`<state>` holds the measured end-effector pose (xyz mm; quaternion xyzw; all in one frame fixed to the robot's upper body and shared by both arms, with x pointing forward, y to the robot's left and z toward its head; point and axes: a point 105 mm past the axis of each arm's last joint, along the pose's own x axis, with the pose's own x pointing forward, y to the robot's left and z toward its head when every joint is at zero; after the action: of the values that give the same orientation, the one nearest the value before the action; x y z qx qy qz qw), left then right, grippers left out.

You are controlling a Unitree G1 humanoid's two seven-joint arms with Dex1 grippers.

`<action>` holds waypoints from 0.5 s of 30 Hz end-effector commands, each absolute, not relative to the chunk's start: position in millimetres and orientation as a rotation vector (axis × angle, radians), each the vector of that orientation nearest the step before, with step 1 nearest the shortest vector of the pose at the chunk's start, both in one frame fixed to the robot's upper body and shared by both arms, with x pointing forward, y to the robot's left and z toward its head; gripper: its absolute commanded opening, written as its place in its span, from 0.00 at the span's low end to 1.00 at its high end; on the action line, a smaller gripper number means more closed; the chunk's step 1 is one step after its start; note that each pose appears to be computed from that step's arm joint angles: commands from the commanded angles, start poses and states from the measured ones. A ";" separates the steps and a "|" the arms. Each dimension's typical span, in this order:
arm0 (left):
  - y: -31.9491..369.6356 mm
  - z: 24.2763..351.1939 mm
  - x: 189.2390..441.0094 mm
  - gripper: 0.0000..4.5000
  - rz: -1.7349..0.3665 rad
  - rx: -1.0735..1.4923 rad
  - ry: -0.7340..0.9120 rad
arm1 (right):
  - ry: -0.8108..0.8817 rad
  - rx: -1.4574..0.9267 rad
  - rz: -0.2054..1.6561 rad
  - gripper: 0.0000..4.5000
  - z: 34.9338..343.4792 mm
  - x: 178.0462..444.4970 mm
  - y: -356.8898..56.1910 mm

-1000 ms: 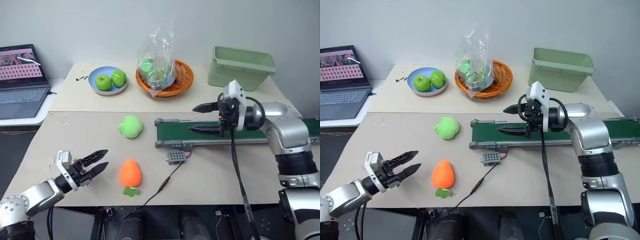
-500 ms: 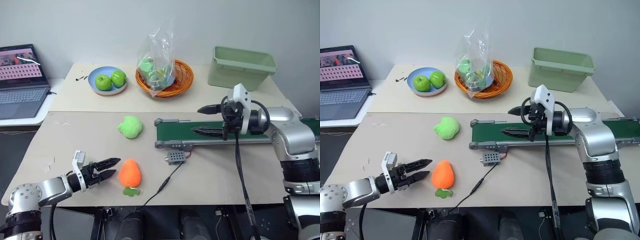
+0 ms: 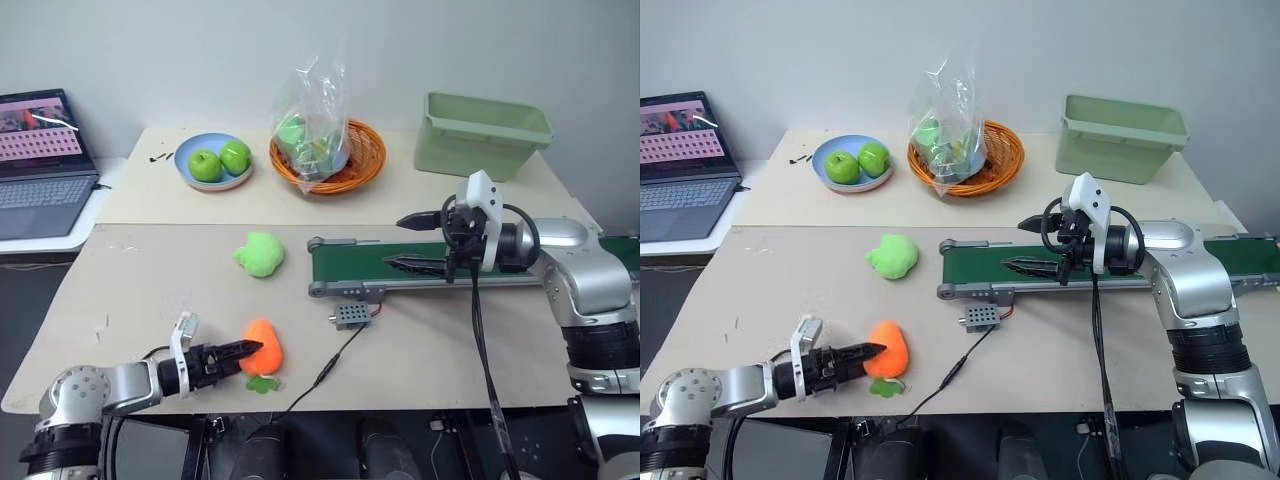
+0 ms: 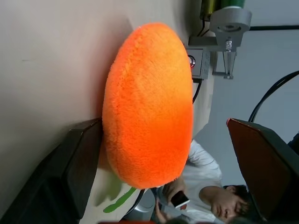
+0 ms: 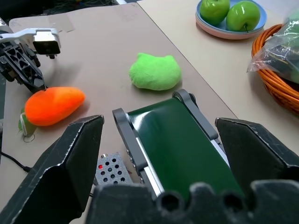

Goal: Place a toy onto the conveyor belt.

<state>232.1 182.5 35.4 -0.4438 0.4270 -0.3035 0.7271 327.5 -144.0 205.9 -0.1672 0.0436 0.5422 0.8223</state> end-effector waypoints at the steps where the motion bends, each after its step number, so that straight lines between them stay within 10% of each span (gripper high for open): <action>1: 176.1 33.7 225.9 0.56 -0.711 -0.952 0.954 | 0.029 -0.370 1.149 1.00 225.0 324.3 -145.3; 6: 179.6 34.6 229.7 0.22 -0.715 -0.953 0.924 | 0.028 -0.372 1.148 1.00 224.9 325.2 -145.1; 15: 183.8 100.3 249.8 0.22 -0.891 -0.887 0.631 | 0.026 -0.378 1.152 1.00 225.3 327.2 -144.4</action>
<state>241.3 180.8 63.8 -0.4272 0.3569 -0.3675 0.7451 328.3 -144.0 207.6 -0.1680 0.0422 0.5422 0.8222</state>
